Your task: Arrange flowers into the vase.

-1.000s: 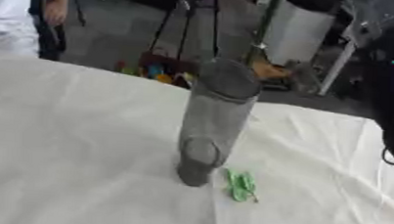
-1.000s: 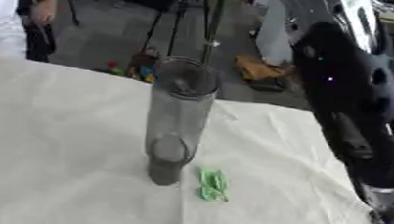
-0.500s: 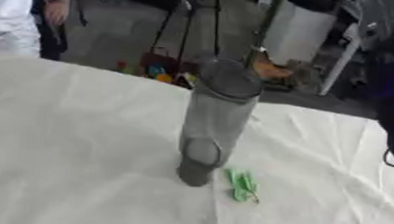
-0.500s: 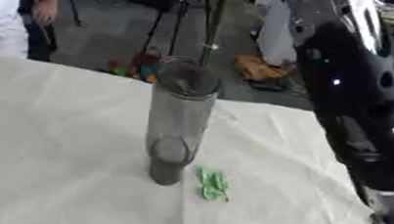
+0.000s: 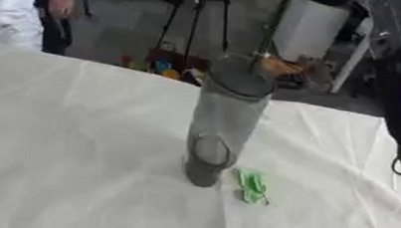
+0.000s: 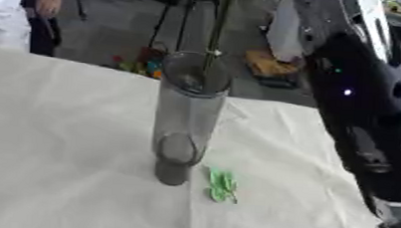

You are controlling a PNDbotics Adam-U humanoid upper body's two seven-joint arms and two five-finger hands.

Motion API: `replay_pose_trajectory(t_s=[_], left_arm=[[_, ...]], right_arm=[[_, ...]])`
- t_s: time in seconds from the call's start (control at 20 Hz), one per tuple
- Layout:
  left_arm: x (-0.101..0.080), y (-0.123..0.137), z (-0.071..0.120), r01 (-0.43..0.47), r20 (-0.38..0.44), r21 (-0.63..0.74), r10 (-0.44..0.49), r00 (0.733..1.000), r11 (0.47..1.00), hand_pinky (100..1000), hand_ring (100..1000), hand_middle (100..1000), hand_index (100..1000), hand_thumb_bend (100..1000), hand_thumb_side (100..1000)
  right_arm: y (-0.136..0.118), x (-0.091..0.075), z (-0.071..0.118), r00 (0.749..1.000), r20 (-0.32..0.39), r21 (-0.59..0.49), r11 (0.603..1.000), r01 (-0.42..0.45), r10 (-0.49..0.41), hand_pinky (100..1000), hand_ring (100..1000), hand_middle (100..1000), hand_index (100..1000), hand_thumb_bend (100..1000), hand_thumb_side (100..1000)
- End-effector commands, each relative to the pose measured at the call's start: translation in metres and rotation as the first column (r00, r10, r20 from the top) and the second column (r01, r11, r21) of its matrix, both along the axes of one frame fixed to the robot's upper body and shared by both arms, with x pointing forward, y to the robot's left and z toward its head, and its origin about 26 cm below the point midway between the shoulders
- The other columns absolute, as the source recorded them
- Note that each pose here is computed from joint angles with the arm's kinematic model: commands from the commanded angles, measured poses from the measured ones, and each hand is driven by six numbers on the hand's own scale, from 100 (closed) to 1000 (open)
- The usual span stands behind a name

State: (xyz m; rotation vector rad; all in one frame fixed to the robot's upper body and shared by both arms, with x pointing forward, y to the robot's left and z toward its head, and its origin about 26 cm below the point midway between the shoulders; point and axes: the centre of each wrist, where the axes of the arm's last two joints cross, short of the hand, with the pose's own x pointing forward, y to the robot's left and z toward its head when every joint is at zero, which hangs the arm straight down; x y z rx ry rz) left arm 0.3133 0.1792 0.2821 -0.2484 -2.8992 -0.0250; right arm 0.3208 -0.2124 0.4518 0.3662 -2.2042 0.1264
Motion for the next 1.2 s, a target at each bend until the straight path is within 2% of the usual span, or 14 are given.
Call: replay_pose_trajectory(t_s=[0.05,0.45,1.2], left_arm=[[-0.003,-0.002,0.007,0.007,0.031,-0.003,-0.007,1.000,1.000,704,779,865,908,100,1000],[-0.003,-0.003,0.007,0.011,0.030,-0.005,-0.010,1.000,1.000,704,779,865,908,100,1000],[-0.003,-0.004,0.008,0.016,0.032,-0.009,-0.015,0.999,1.000,705,779,866,908,100,1000]], right_arm=[[-0.002,-0.009,0.008,0.999,0.042,0.008,1.000,-0.014,0.014,100,100,100,100,154,422],[0.006,-0.005,0.004,1.000,0.019,0.000,1.000,-0.019,0.019,100,100,100,100,154,428],[0.013,0.000,-0.009,1.000,0.020,-0.044,0.999,0.024,-0.023,100,100,100,100,155,429]])
